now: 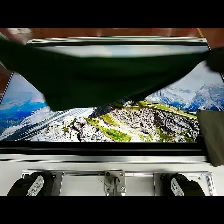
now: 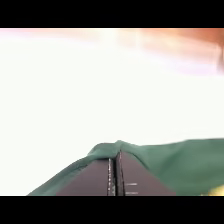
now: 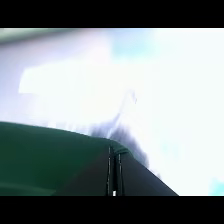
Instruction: Fold the shirts.
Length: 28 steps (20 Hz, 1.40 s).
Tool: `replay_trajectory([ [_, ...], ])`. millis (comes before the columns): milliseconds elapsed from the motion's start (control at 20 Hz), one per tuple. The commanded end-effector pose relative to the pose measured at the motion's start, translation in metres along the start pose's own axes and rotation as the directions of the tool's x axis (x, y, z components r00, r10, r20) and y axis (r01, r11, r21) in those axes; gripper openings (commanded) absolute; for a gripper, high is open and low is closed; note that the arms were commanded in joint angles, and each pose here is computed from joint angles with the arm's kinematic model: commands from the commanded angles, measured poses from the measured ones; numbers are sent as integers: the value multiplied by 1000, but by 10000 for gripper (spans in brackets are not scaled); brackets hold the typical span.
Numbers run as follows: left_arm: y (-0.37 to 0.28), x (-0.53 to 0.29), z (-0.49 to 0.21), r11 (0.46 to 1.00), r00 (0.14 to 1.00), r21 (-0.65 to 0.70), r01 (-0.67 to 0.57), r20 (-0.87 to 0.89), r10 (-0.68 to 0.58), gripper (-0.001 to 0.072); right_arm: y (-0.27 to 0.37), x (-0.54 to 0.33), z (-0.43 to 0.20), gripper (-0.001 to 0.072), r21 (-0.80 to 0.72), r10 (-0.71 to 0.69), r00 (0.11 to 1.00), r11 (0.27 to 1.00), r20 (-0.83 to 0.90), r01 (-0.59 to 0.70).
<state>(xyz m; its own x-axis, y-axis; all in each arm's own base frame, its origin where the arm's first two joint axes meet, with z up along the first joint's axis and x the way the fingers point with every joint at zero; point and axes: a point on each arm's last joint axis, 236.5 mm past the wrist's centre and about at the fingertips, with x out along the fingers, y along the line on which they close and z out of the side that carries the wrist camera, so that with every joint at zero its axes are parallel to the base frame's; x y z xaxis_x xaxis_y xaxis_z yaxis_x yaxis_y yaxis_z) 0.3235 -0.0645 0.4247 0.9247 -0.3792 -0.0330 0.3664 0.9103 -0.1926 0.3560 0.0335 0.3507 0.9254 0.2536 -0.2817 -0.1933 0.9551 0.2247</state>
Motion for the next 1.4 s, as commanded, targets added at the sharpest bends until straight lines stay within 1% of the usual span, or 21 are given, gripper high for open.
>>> replay_trajectory([
  [0, -85, -122, 150, 976, 882, 207, -66, 469, -39, 33, 29, -154, 124, 56, -103, -147, 895, 973, 421, 209],
  [100, -113, -170, 183, 961, 802, 252, -110, 594, -64, 33, 43, -205, 148, 56, -102, -162, 838, 963, 520, 249],
  [200, -127, -199, 184, 943, 786, 288, -166, 617, -50, 33, 53, -240, 146, 56, -89, -174, 818, 960, 549, 264],
  [250, -128, -206, 177, 940, 797, 286, -185, 603, -26, 33, 53, -253, 138, 56, -88, -199, 820, 953, 537, 289],
  [350, -115, -211, 154, 937, 843, 253, -242, 533, 73, 33, 50, -267, 118, 56, -79, -245, 835, 943, 494, 323],
  [450, -103, -212, 127, 920, 886, 264, -289, 438, 153, 33, 41, -275, 91, 56, -41, -301, 858, 936, 417, 349],
  [550, -97, -211, 100, 912, 919, 281, -300, 340, 198, 33, 26, -278, 61, 56, -22, -377, 873, 915, 309, 403],
  [750, -72, -188, 46, 918, 959, 277, -284, 107, 264, 33, 13, -266, 28, 56, -45, -420, 895, 901, 150, 431],
  [800, -66, -182, 38, 922, 960, 268, -280, 77, 270, 33, 11, -258, 18, 56, -48, -421, 902, 903, 95, 426],
  [850, -58, -173, 29, 925, 960, 258, -278, 44, 276, 33, 11, -245, 0, 56, -53, -404, 915, 914, -12, 403],
  [900, -47, -161, 17, 929, 959, 249, -273, -2, 283, 33, 13, -228, -30, 55, -64, -363, 914, 932, -183, 358],
  [1000, -22, -136, -18, 935, 945, 243, -259, -134, 297, 33, 23, -187, -46, 55, -49, -248, 921, 968, -301, 244],
  [1050, -7, -124, -41, 937, 927, 236, -258, -213, 309, 33, 17, -169, -59, 54, -30, -230, 898, 971, -375, 237],
  [1150, 23, -95, -82, 948, 888, 187, -256, -342, 307, 34, -14, -130, -96, 55, -4, -243, 813, 959, -529, 284],
  [1250, 55, -62, -130, 957, 832, 126, -262, -473, 290, 33, -54, -81, -135, 55, 2, -270, 729, 938, -629, 348],
  [1350, 89, -29, -174, 956, 781, 70, -286, -562, 274, 33, -81, -25, -169, 55, 37, -250, 704, 930, -665, 365],
])
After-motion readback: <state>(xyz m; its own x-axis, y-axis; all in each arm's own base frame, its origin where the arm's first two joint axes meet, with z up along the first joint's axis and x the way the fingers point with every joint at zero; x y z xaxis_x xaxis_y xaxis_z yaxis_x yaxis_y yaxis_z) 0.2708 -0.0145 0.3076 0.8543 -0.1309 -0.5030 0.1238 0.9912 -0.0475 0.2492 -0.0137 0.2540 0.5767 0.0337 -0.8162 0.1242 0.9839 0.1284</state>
